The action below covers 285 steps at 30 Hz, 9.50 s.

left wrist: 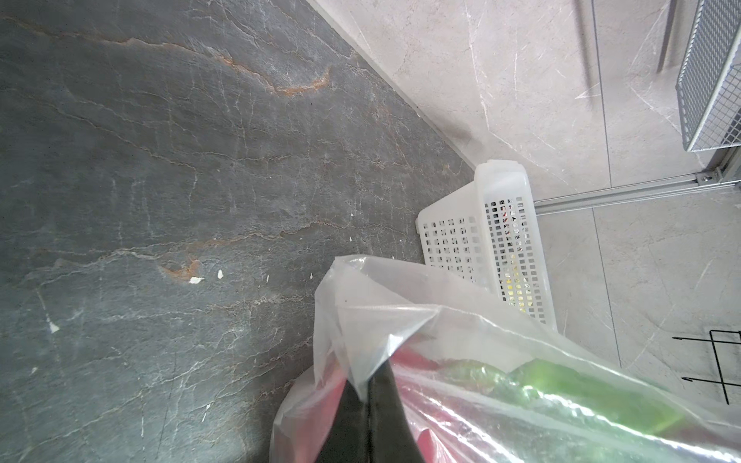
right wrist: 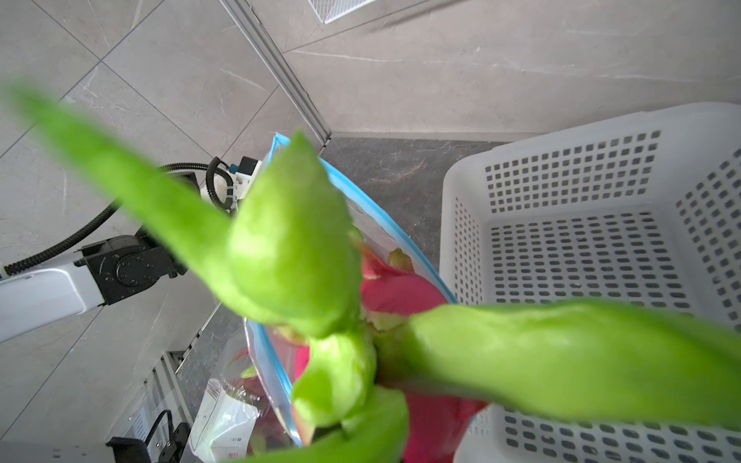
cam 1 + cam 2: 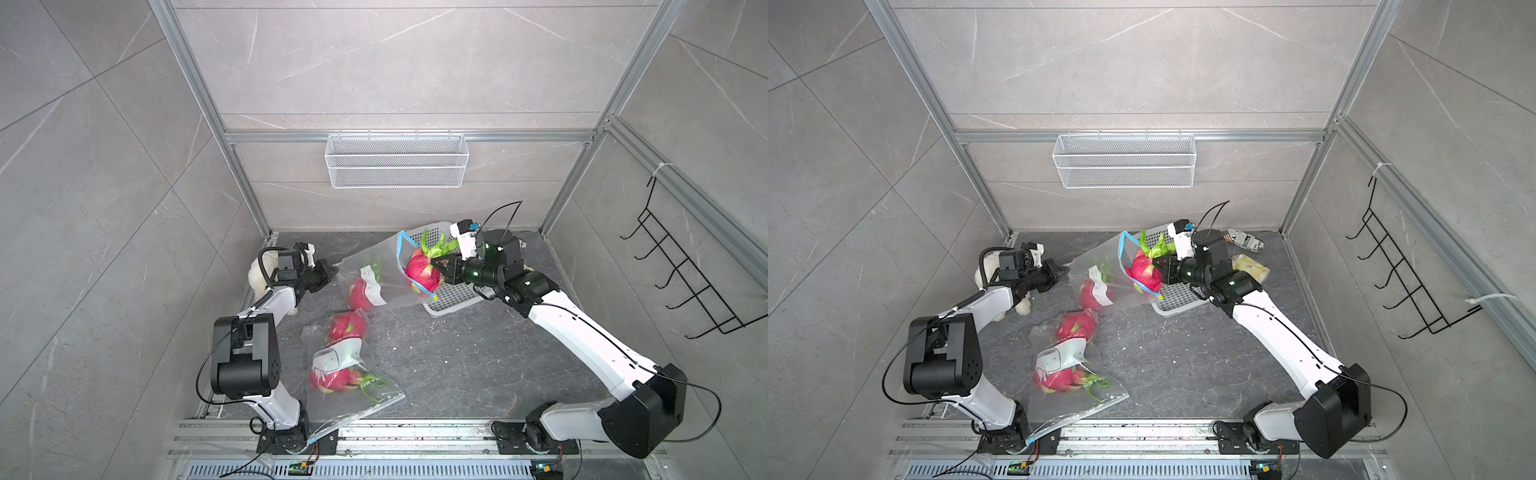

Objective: Open the zip-top bag and take out the dragon fruit
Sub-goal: Pick up the dragon fruit from the zipper food storage bag, then place the dragon fruit in the basket, then pick up the dragon fruit from the zipper food storage bag.

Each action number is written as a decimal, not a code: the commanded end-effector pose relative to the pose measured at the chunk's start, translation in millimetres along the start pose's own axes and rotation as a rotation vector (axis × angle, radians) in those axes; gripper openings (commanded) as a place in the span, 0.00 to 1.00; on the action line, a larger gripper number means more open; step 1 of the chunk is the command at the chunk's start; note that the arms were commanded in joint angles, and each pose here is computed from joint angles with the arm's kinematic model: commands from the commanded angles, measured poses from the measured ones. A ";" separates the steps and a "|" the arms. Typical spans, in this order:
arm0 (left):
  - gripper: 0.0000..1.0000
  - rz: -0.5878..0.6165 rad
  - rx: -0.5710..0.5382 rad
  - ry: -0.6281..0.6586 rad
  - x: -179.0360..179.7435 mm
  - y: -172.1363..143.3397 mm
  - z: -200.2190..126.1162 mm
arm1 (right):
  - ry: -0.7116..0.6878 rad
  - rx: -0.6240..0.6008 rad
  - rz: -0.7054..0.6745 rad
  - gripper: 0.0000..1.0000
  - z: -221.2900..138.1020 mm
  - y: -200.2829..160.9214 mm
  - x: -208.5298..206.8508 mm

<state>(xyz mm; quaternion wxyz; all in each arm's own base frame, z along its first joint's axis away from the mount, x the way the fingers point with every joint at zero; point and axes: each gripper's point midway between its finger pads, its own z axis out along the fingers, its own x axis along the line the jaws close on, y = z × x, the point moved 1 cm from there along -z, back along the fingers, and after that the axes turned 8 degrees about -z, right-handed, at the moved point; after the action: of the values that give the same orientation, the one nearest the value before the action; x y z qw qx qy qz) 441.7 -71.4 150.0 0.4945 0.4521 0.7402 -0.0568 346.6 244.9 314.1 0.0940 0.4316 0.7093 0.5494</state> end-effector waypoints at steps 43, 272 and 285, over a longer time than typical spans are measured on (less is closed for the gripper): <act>0.00 0.049 -0.031 -0.046 -16.2 10.5 -10.6 | -0.321 -0.399 -0.041 0.00 -35.7 103.3 -52.7; 0.00 -0.141 -0.063 0.174 44.0 9.9 -16.2 | 0.144 -0.051 0.090 0.05 153.0 -38.4 8.8; 0.00 -0.131 -0.079 0.183 43.8 11.5 -21.7 | 0.044 -0.075 0.044 0.05 88.3 -11.7 -12.2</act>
<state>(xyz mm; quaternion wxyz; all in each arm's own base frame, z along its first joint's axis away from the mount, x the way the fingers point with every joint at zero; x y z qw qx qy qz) 428.4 -31.7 109.9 0.4158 0.3881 0.8215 -0.0406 408.9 307.8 253.6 0.0616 0.4393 0.6763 0.5880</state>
